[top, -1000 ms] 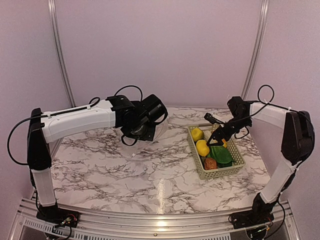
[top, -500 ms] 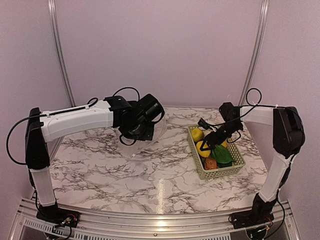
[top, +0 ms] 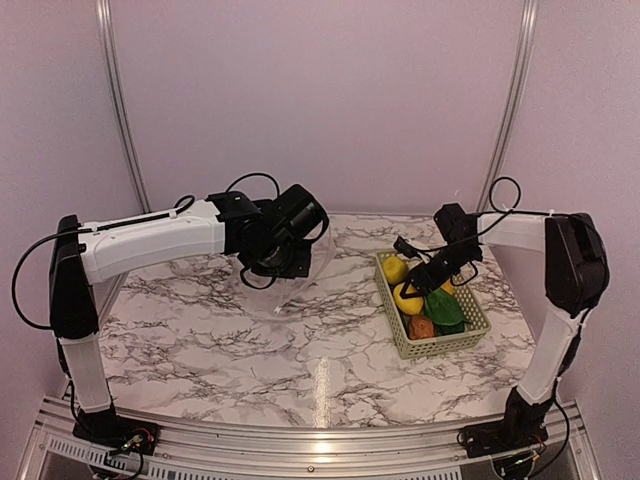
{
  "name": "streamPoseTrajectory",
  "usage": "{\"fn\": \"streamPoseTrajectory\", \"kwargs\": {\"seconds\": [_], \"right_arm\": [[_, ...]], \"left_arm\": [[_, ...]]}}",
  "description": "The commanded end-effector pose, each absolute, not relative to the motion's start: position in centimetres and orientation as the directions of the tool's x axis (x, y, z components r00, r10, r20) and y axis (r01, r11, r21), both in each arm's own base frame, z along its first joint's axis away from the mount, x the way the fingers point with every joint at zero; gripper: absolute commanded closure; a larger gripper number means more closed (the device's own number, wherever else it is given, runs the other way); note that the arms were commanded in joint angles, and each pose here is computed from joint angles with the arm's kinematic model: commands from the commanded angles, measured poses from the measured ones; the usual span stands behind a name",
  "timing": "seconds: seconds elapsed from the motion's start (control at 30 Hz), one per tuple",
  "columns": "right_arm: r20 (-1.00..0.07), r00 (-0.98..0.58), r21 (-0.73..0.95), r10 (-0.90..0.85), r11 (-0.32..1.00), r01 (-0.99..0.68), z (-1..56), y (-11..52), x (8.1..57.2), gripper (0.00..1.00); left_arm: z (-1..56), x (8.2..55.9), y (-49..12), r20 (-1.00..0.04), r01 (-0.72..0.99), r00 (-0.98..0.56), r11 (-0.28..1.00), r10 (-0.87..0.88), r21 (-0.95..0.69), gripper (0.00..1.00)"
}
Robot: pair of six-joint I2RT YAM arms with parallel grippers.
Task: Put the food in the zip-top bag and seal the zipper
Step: Pick up the fake fruit from the bin, then place the fake fruit in the zipper food storage bag.
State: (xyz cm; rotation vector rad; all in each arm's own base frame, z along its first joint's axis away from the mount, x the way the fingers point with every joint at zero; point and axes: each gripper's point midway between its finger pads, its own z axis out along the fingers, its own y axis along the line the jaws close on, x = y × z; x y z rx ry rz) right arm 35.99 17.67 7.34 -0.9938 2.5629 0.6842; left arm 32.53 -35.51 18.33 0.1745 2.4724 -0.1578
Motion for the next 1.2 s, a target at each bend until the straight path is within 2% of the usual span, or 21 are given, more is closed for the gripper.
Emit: {"fn": "streamPoseTrajectory", "kwargs": {"seconds": [0.0, 0.2, 0.4, 0.6, 0.7, 0.83, 1.07, 1.17], "right_arm": [[-0.477, -0.685, 0.305, -0.551, 0.627, -0.717, 8.9, 17.9, 35.5, 0.53], [-0.557, -0.622, 0.272, -0.550, 0.587, -0.763, 13.4, 18.0, 35.3, 0.57], [-0.584, -0.568, 0.297, -0.581, 0.498, -0.815, 14.9, 18.1, 33.5, 0.59], [-0.675, -0.456, 0.177, -0.580, 0.472, -0.863, 21.5, 19.1, 36.5, 0.59], [-0.760, -0.339, 0.093, -0.555, 0.423, -0.901, 26.8, 21.3, 37.4, 0.59], [-0.860, -0.278, 0.122, -0.428, 0.356, -0.927, 32.7, 24.7, 37.3, 0.59], [-0.917, -0.202, 0.132, -0.345, 0.216, -0.967, 37.2, 31.7, 34.8, 0.60], [-0.927, -0.205, 0.138, -0.313, 0.223, -0.965, 38.1, 33.5, 34.6, 0.59]], "left_arm": [[18.9, 32.5, -35.5, -0.618, 0.161, -0.784, 0.981, 0.062, -0.106, 1.00], [18.4, 32.3, -35.8, -0.601, 0.165, -0.797, 0.979, 0.060, -0.122, 1.00], [18.7, 32.4, -36.5, -0.594, 0.181, -0.803, 0.971, 0.055, -0.155, 1.00], [18.7, 32.6, -37.0, -0.597, 0.182, -0.802, 0.962, 0.026, -0.203, 1.00], [19.3, 33.0, -37.5, -0.606, 0.174, -0.796, 0.955, -0.006, -0.238, 1.00], [20.7, 33.7, -38.6, -0.637, 0.191, -0.769, 0.935, -0.047, -0.299, 1.00], [24.6, 34.6, -40.8, -0.700, 0.264, -0.706, 0.877, -0.108, -0.402, 1.00], [26.6, 34.8, -41.4, -0.726, 0.303, -0.675, 0.849, -0.130, -0.433, 1.00]]}}
